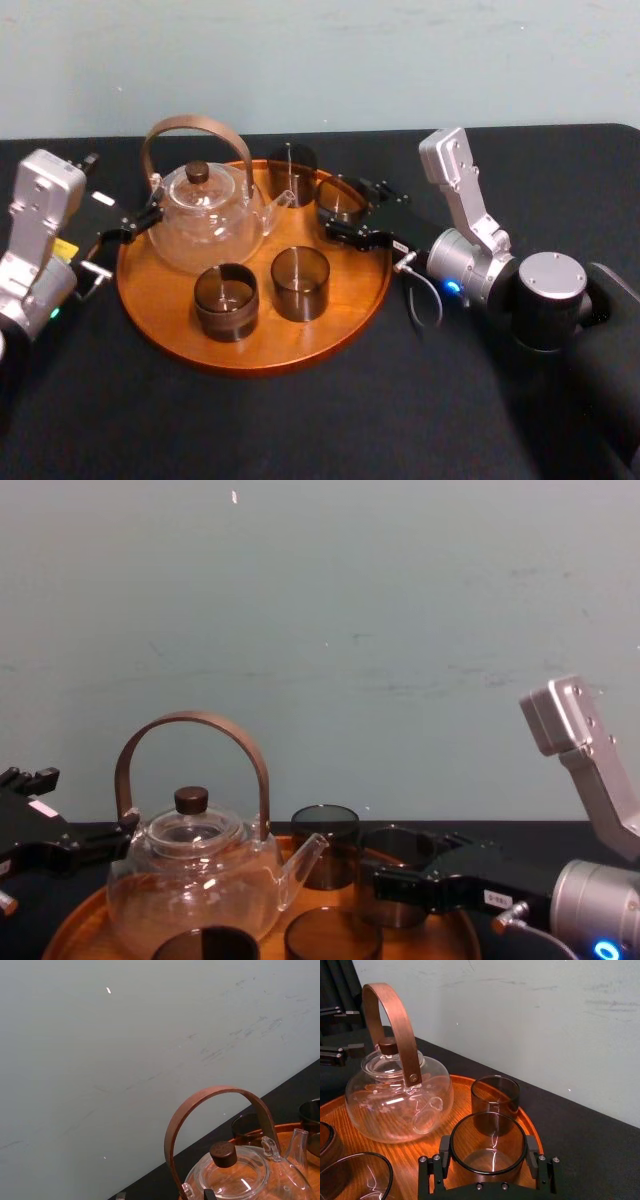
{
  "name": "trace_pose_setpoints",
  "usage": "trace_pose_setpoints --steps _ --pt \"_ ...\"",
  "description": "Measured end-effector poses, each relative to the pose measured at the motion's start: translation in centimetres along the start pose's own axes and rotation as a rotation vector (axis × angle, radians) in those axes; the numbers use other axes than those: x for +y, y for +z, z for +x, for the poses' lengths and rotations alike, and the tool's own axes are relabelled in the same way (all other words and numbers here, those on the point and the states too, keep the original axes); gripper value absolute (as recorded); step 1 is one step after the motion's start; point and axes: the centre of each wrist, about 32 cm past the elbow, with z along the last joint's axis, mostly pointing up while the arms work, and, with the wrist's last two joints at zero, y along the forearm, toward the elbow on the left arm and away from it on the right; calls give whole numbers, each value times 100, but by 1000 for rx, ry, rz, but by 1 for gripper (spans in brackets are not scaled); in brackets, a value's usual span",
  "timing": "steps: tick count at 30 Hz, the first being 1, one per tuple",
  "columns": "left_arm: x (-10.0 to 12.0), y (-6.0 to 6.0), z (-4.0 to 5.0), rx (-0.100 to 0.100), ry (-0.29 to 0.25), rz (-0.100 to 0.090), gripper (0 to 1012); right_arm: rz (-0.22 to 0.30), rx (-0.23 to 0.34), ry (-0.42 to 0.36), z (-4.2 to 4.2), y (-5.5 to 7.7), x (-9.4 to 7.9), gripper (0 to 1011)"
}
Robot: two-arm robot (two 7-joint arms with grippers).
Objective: Pick up the glass from the table and place it on the tray.
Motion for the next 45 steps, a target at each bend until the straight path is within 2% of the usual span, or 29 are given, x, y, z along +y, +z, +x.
trace_pose_setpoints --steps 45 --pt "0 0 0 0 0 0 1010 -25 28 14 12 -98 81 900"
